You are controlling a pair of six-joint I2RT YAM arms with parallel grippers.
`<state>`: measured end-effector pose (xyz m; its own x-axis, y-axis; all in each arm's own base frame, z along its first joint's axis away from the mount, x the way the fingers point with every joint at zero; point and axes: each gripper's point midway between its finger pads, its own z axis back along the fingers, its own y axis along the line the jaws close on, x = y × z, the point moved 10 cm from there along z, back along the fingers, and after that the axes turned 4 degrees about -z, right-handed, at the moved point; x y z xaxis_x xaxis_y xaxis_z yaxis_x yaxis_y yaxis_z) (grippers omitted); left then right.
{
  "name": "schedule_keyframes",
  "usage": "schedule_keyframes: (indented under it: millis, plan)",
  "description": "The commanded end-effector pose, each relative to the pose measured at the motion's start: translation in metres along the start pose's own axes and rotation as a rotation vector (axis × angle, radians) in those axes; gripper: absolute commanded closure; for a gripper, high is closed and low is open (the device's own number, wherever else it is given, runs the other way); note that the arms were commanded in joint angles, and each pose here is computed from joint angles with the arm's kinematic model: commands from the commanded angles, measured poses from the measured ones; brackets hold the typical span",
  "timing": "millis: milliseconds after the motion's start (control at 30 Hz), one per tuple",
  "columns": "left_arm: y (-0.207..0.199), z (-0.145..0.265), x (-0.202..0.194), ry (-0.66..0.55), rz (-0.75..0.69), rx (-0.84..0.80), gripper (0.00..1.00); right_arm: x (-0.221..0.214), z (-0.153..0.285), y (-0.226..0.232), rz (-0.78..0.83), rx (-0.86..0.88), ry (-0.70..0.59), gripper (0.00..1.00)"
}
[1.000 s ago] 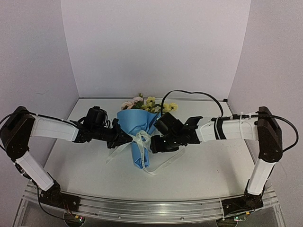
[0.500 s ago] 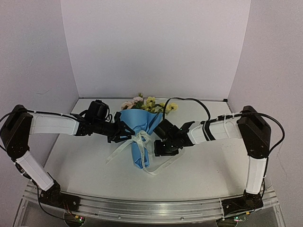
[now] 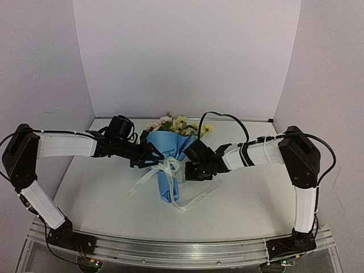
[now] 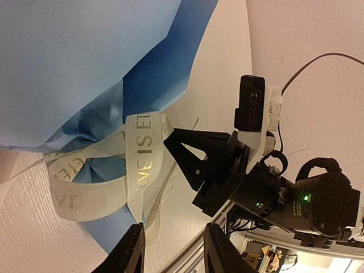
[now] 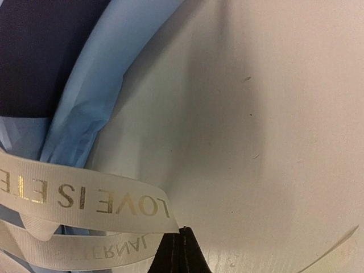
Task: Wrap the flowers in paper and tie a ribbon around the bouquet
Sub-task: Cross the half-tied ribbon over the folded bouquet.
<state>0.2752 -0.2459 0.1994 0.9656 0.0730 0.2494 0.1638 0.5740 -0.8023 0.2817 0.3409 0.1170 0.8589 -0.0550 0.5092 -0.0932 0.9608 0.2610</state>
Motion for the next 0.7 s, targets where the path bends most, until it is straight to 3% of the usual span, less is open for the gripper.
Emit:
schedule_keyframes:
  millis: [0, 433, 667]
  plan:
    - [-0.006, 0.0, 0.007, 0.007, -0.057, 0.007, 0.61, 0.016, 0.037, 0.001, -0.014, 0.005, -0.121, 1.0]
    - [-0.031, 0.007, 0.012, -0.001, -0.179, -0.157, 0.59, 0.022, 0.098, 0.044, 0.157, 0.044, -0.239, 1.0]
    - [-0.036, 0.029, 0.008, -0.099, -0.386, -0.06, 0.56, 0.035, 0.116, 0.063, 0.205, 0.114, -0.235, 1.0]
